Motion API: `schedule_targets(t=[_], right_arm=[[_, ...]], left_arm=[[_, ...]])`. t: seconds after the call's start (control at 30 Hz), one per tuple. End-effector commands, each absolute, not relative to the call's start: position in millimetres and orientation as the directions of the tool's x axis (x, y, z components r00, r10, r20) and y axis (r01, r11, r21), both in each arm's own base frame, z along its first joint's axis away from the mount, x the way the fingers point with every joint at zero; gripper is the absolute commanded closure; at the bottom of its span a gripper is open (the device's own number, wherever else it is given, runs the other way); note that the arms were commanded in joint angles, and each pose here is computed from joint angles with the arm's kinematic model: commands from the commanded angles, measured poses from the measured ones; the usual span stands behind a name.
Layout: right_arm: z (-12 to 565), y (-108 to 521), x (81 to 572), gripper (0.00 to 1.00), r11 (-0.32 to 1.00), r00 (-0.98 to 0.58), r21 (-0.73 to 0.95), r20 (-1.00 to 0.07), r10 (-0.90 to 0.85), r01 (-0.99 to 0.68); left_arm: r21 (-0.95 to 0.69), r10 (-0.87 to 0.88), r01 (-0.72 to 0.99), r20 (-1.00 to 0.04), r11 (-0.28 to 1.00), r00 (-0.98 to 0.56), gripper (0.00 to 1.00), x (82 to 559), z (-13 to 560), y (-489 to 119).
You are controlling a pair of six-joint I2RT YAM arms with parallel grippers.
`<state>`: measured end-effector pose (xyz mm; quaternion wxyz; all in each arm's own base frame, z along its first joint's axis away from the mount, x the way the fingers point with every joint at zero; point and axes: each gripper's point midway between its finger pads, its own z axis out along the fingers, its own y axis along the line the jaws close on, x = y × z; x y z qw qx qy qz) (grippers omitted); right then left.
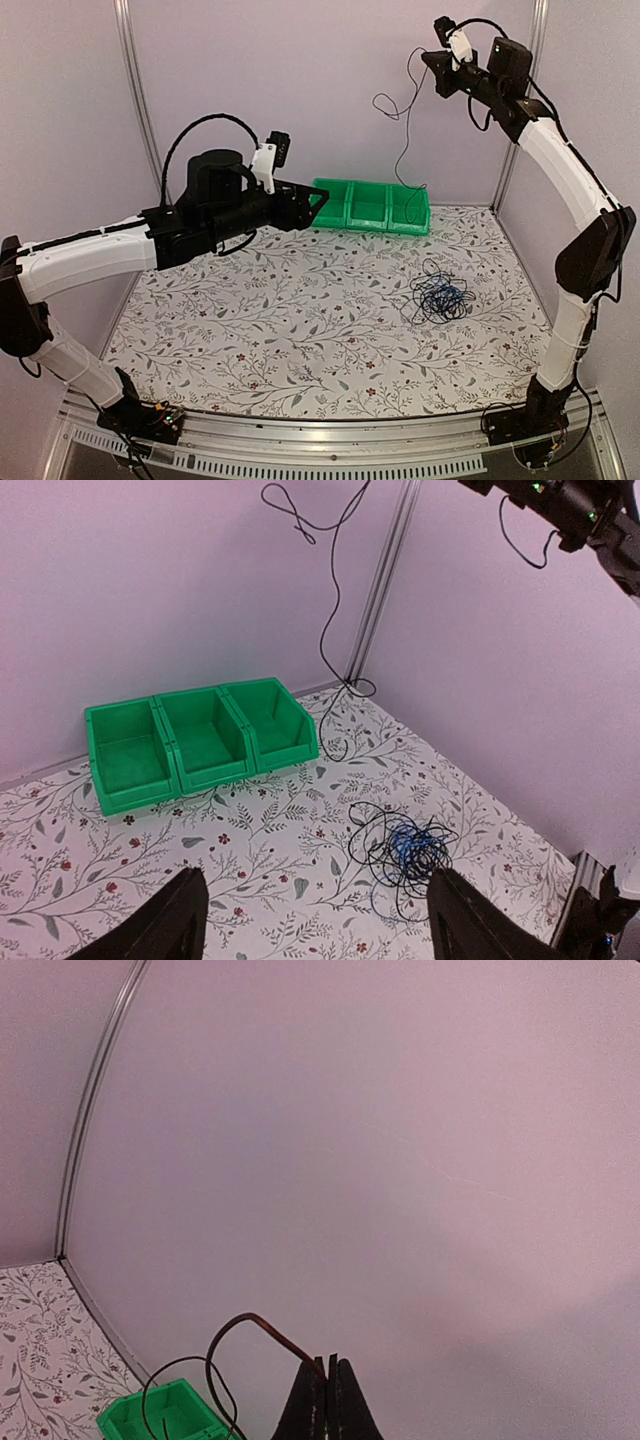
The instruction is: Untangle the cables
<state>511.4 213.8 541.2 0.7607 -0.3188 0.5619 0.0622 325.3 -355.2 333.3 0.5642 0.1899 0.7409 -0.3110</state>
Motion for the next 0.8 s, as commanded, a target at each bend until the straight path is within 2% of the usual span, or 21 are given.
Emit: schedule_targets(t=[0.0, 0.47, 0.77], right_arm=[[548.7, 178.9, 546.8, 1.0, 0.856, 0.401, -0.42, -0.871, -0.286, -0.301], [506.6, 176.2, 605.5, 1.0, 0.88, 0.401, -0.387, -0.878, -0.26, -0.276], [397.7, 163.8, 656.2, 1.0, 0.887, 0.2, -0.363, -0.928, -0.316, -0.286]], left_arm=[[-0.26, -0.089, 0.638, -0.953, 0.725, -0.288, 0.22, 325.3, 341.7, -358.1], [-0.275, -0.075, 0.623, -0.942, 0.732, -0.327, 0.24, 320.4, 334.4, -356.5], [-0.279, -0.065, 0.587, -0.931, 0.76, -0.359, 0.25, 312.7, 328.0, -345.0]])
